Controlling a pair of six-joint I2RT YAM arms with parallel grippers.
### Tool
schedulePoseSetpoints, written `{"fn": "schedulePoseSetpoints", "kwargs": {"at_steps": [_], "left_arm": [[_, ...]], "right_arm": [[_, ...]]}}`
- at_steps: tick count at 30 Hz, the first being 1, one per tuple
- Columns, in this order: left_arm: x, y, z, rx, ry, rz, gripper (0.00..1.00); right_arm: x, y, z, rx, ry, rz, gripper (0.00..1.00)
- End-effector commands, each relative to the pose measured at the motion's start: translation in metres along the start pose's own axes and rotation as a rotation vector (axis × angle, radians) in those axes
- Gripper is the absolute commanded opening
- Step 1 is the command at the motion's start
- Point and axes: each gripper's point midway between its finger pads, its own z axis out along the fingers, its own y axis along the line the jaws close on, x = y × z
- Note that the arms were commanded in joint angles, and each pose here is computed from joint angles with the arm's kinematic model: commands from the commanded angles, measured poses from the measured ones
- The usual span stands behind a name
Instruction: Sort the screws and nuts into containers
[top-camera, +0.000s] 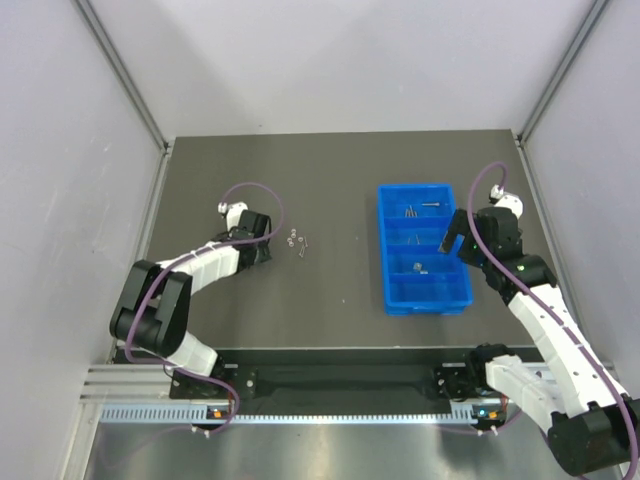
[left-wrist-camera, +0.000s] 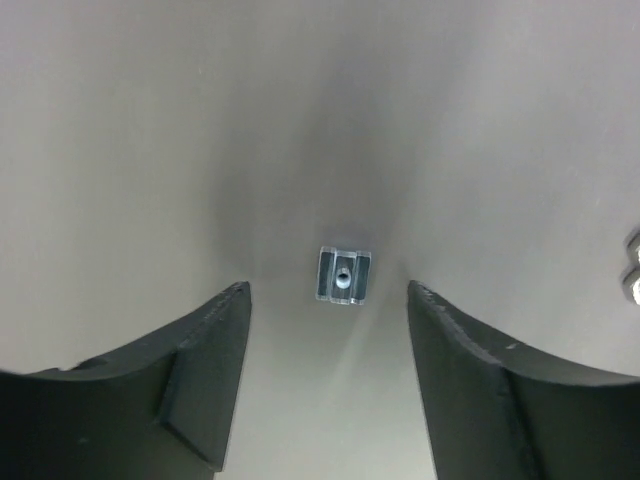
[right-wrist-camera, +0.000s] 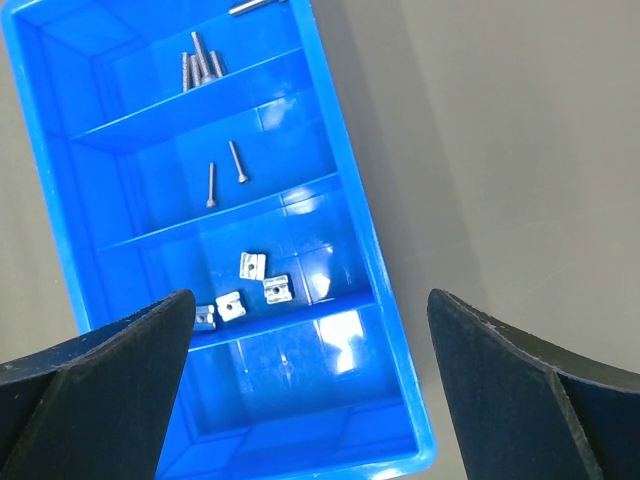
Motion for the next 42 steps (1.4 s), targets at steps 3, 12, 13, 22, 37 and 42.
{"fn": "schedulePoseSetpoints", "kwargs": {"at_steps": [3, 12, 13, 22, 37, 42], "left_arm": [[-0.026, -0.013, 0.005, 0.065, -0.057, -0.038, 0.63], [-0.006, -0.01, 0.008, 0.08, 0.004, -0.009, 0.56], [-0.005, -0.01, 0.009, 0.077, 0.007, -0.006, 0.55], [0.002, -0.007, 0.018, 0.05, 0.028, 0.005, 0.4], [-0.002, -0.01, 0.002, 0.09, 0.044, -0.02, 0.19], [-0.017, -0.025, -0.028, 0.199, 0.006, -0.079, 0.17]], "right_arm": [[-0.014, 0.008, -0.001, -0.021, -0.046, -0.006, 1.0], [-0.014, 0.007, -0.002, -0.019, -0.048, -0.004, 1.0], [-0.014, 0.007, -0.002, -0.019, -0.048, -0.006, 1.0], [-0.013, 0.006, -0.002, -0.02, -0.05, -0.006, 1.0], [-0.014, 0.006, -0.003, -0.017, -0.051, -0.003, 1.0], [-0.014, 0.007, -0.003, -0.022, -0.05, -0.002, 1.0]]}}
